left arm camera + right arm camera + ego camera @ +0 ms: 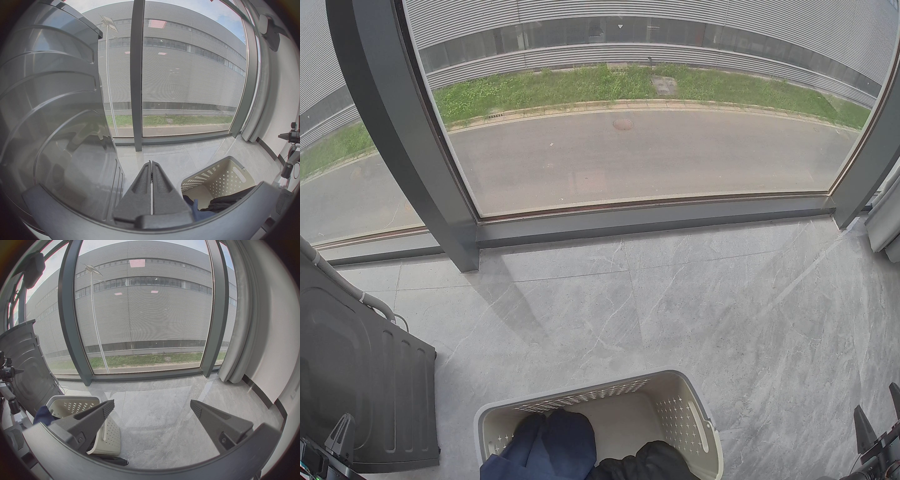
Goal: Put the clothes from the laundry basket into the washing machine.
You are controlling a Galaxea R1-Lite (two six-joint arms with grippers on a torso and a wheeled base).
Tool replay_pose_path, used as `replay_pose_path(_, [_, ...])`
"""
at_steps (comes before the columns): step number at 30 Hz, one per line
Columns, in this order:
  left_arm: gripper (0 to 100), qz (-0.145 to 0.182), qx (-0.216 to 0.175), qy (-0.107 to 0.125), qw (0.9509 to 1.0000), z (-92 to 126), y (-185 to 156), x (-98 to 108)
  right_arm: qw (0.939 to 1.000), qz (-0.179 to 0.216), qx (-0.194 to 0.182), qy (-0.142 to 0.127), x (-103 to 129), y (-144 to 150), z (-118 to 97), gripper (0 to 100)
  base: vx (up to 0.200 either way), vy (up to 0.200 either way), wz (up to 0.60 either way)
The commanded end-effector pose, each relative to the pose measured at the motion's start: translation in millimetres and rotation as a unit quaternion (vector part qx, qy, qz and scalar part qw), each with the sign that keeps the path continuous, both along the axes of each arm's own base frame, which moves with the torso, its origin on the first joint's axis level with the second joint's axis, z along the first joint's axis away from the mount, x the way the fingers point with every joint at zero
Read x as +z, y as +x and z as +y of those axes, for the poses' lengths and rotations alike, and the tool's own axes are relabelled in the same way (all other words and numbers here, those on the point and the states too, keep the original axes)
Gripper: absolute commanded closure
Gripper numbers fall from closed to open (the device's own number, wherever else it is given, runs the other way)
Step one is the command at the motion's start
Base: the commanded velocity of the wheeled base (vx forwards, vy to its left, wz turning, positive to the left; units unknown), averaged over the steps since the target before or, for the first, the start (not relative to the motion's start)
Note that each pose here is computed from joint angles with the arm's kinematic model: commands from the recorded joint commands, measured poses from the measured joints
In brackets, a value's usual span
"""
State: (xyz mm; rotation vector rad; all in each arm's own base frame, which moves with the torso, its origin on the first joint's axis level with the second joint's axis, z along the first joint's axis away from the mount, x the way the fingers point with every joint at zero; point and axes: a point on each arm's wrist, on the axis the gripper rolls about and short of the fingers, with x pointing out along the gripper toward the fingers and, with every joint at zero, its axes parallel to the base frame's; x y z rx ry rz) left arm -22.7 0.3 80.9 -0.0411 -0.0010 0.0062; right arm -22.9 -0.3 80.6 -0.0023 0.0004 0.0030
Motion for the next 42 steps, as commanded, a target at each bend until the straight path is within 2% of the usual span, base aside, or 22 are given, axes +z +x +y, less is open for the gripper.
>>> replay_pose_path(1, [100, 0.000, 0.000, 0.000, 1.0000, 0.0, 0.0, -5.2, 1.0000, 0.001, 0.000, 0.000, -4.3, 0.2, 0.0, 0, 0.000, 0.000, 0.00])
replay_pose_path(26, [100, 0.000, 0.001, 0.000, 1.0000, 0.0, 0.0, -5.2, 1.0000, 0.001, 0.000, 0.000, -4.3, 0.2, 0.0, 0, 0.000, 0.000, 0.00])
replay_pose_path(42, [100, 0.000, 0.000, 0.000, 1.0000, 0.0, 0.0, -5.2, 1.0000, 0.001, 0.001, 0.000, -4.3, 0.2, 0.0, 0, -0.200, 0.000, 0.00])
